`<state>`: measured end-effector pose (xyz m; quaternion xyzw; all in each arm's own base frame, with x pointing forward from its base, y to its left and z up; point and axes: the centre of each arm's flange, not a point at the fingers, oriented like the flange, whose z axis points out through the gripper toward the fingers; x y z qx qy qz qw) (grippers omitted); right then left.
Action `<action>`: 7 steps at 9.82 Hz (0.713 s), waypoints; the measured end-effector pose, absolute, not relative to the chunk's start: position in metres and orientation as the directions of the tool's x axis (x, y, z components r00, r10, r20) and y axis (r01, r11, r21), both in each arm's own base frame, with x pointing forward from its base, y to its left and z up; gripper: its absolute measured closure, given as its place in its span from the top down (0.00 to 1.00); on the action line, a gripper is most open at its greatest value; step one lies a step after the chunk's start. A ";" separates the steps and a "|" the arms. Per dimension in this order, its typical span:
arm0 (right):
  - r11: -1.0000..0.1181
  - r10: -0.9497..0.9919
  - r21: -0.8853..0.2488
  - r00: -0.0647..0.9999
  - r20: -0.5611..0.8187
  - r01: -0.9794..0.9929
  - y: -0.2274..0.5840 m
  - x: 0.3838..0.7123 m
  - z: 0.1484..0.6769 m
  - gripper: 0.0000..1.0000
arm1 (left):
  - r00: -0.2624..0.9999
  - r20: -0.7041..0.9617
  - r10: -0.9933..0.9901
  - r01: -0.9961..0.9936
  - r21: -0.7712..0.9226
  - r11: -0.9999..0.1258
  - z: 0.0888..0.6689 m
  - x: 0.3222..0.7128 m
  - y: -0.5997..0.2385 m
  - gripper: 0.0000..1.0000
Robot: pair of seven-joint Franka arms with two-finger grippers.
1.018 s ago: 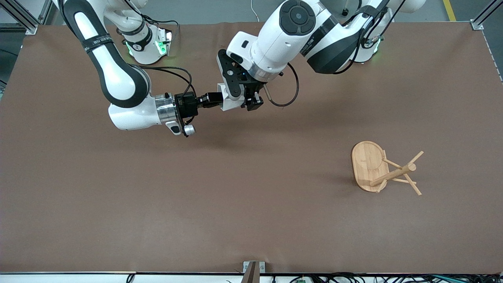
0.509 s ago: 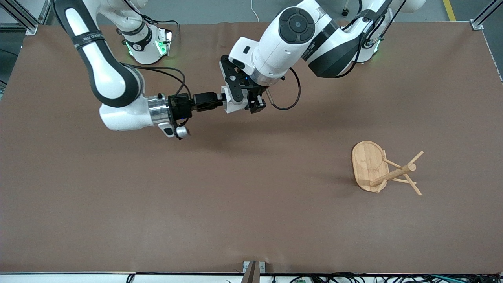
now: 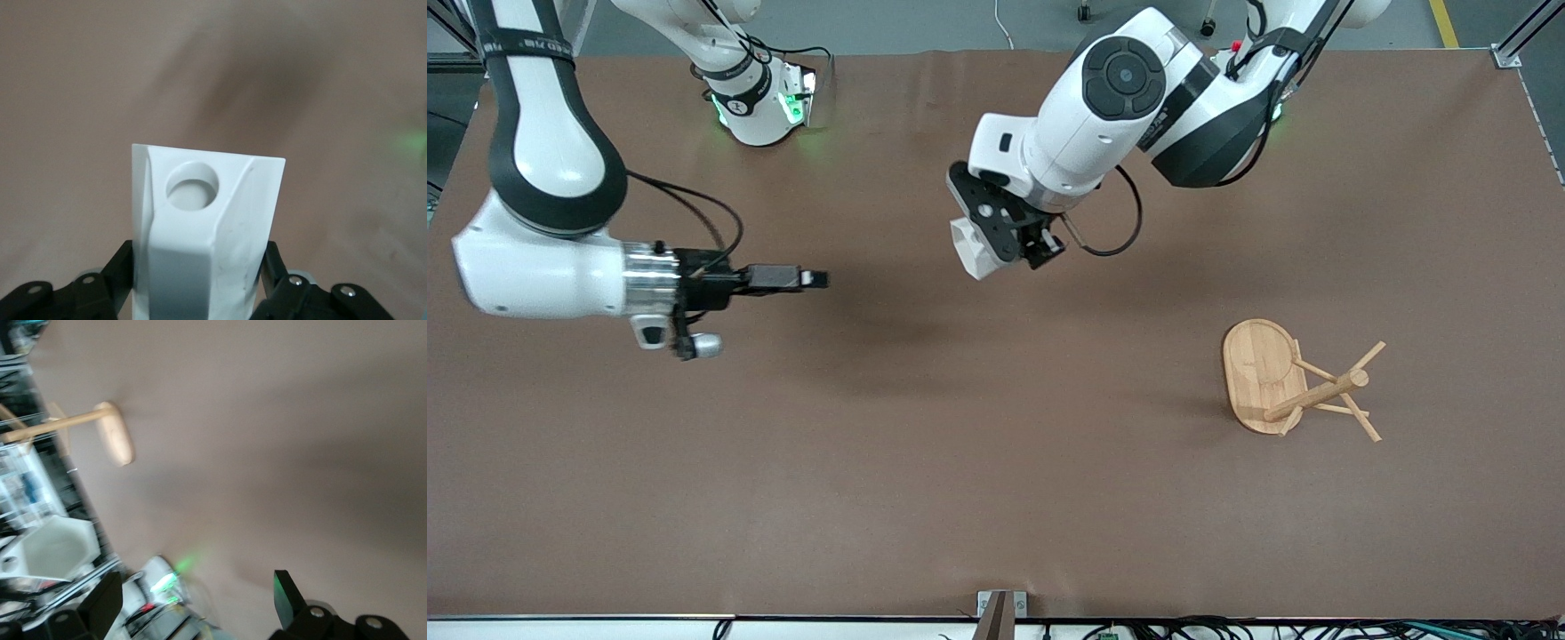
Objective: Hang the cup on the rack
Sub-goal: 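Open the right gripper and pull it back from the cup, then carry the cup with the left gripper over the wooden rack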
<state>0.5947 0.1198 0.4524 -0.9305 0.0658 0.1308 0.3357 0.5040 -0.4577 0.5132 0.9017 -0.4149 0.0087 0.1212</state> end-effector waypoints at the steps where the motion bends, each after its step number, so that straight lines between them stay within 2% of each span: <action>1: -0.850 -0.068 -0.493 0.967 -0.246 -0.185 0.097 0.596 0.464 1.00 | 0.730 0.084 -0.679 -0.681 0.177 -0.710 0.520 0.505 -0.449 0.78; 3: -0.947 -0.115 -0.281 0.981 -0.158 -0.157 0.048 0.596 0.484 1.00 | 0.843 0.066 -0.534 -0.538 0.136 -0.832 0.534 0.518 -0.414 0.78; 5: -0.991 -0.121 -0.051 0.992 -0.018 -0.122 0.000 0.597 0.536 1.00 | 0.907 0.054 -0.418 -0.421 0.113 -0.900 0.531 0.554 -0.347 0.78; 6: -0.993 -0.114 0.030 0.993 0.026 -0.115 -0.012 0.596 0.563 1.00 | 0.929 0.050 -0.366 -0.369 0.110 -0.923 0.523 0.570 -0.314 0.78; 7: -0.991 -0.121 0.058 0.992 0.035 -0.122 -0.018 0.592 0.585 1.00 | 0.944 0.044 -0.326 -0.329 0.109 -0.938 0.512 0.580 -0.291 0.78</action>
